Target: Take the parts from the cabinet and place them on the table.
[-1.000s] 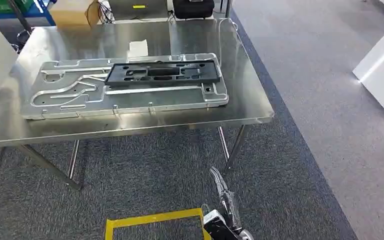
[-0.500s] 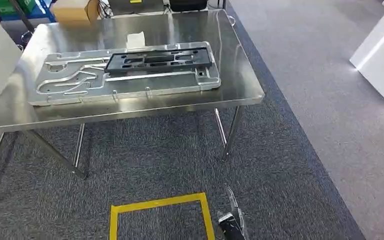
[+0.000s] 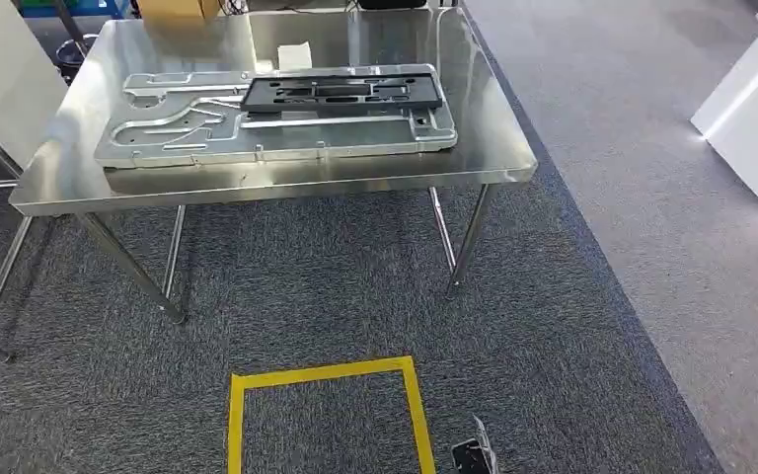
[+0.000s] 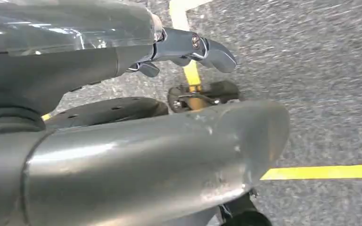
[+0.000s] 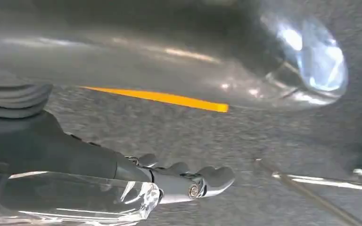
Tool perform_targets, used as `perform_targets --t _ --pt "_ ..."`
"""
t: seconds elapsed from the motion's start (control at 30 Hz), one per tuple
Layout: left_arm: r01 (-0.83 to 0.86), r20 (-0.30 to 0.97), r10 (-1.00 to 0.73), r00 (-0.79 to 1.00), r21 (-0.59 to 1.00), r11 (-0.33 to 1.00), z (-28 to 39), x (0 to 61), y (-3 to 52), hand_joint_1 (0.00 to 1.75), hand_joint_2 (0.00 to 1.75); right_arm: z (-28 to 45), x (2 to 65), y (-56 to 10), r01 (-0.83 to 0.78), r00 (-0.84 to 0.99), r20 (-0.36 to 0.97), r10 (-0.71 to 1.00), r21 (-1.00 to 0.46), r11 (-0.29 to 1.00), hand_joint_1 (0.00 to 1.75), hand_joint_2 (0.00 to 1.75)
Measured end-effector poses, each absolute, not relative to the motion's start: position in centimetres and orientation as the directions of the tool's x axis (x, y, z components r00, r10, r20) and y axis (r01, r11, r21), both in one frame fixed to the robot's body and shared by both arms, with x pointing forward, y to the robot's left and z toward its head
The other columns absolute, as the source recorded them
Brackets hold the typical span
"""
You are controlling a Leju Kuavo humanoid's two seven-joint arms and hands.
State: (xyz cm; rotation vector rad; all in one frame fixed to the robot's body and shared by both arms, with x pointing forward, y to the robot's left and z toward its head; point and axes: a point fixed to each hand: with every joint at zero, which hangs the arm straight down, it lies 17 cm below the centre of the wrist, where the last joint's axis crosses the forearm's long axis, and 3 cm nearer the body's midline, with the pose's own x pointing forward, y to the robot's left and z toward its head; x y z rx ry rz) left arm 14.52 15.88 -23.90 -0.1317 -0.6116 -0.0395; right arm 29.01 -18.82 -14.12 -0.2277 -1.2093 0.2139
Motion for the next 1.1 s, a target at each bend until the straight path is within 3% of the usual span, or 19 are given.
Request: perform_targets --t 0.53,0.77,1.1 --pt "0.056 0.566 0.013 0.824 -0.104 0.993 -23.9 14.3 15.4 0.00 0.00 -21.0 22.6 -25.3 0.062 0.642 0.751 0.153 -0.249 0.966 0.00 0.00" --pt "0.055 0.571 0.002 0.821 -0.083 0.995 -24.0 14.6 16.0 0.00 0.00 -21.8 21.5 -25.6 0.072 0.671 0.731 0.122 -0.228 0.971 0.00 0.00" --pt "0.051 0.568 0.004 0.823 -0.081 0.995 -23.9 14.6 15.4 0.00 0.00 -23.5 18.8 -27.3 0.205 0.745 0.664 -0.068 -0.131 0.970 0.00 0.00"
